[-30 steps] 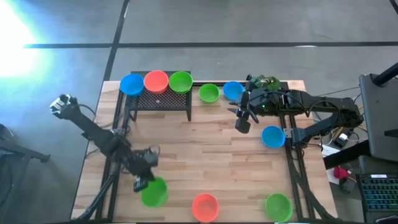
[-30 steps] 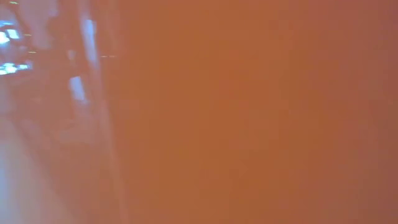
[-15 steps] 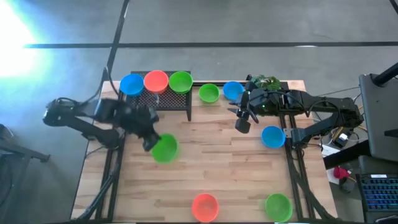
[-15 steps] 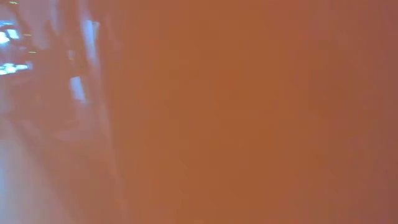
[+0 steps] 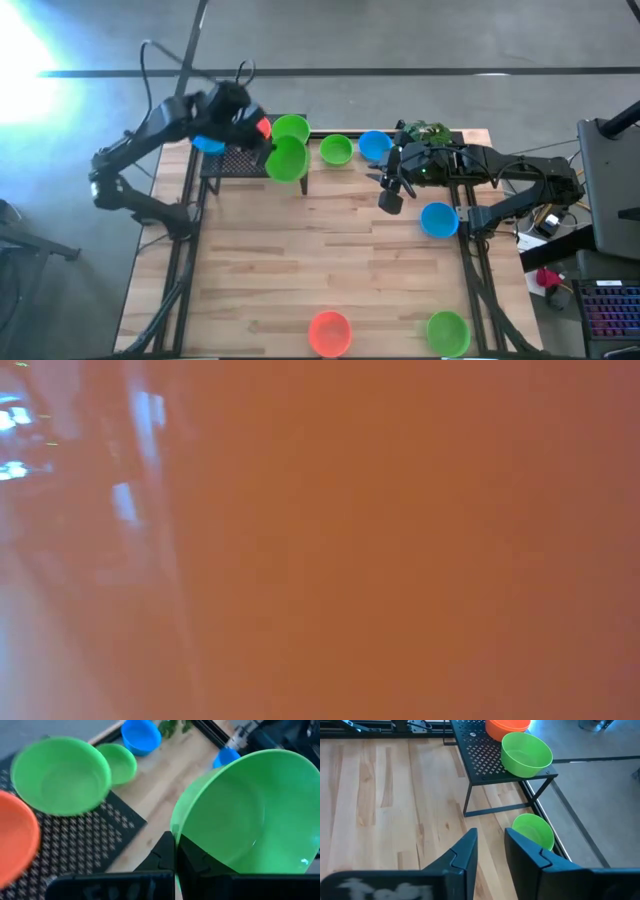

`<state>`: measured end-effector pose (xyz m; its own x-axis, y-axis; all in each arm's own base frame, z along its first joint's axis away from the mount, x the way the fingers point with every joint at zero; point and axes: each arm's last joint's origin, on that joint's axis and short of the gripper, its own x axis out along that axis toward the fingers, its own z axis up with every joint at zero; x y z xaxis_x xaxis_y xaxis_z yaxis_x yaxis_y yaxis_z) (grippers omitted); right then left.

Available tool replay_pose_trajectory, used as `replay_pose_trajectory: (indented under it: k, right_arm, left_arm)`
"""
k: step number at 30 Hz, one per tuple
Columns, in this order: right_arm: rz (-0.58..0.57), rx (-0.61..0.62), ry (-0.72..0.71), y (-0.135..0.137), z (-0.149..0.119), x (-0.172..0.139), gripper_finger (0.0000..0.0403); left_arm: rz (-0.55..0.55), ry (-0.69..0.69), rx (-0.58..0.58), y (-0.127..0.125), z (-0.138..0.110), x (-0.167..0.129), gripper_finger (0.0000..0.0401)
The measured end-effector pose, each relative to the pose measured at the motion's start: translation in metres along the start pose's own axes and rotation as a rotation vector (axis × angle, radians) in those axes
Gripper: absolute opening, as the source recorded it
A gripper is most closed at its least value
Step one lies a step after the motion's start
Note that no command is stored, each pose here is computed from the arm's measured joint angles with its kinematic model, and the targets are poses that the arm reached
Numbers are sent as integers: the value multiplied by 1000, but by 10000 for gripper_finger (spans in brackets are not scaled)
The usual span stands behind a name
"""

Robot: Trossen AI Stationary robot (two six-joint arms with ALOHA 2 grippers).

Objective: Pick & Place Mini bowls
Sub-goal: Stack the green bowl on top of the green bowl on the shelf

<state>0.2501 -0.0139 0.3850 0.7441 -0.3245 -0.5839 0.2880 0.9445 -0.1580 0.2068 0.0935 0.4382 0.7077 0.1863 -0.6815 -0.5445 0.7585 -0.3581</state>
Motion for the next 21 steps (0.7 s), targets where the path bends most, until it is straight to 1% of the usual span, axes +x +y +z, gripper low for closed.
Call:
replay_pose_trajectory:
  k: [4, 9, 15, 21]
  right_arm:
    - [0, 0, 0, 0, 0, 0, 88]
    - [0, 0, 1, 0, 0, 0, 92]
    - [0, 0, 1, 0, 0, 0, 90]
    - [0, 0, 1, 0, 0, 0, 82]
  left_arm:
    - [13, 40, -11, 19, 23, 9, 0]
    - [86, 78, 9, 42, 46, 18, 0]
    - [143, 148, 34, 64, 66, 41, 0]
    - [231, 164, 15, 82, 77, 58, 0]
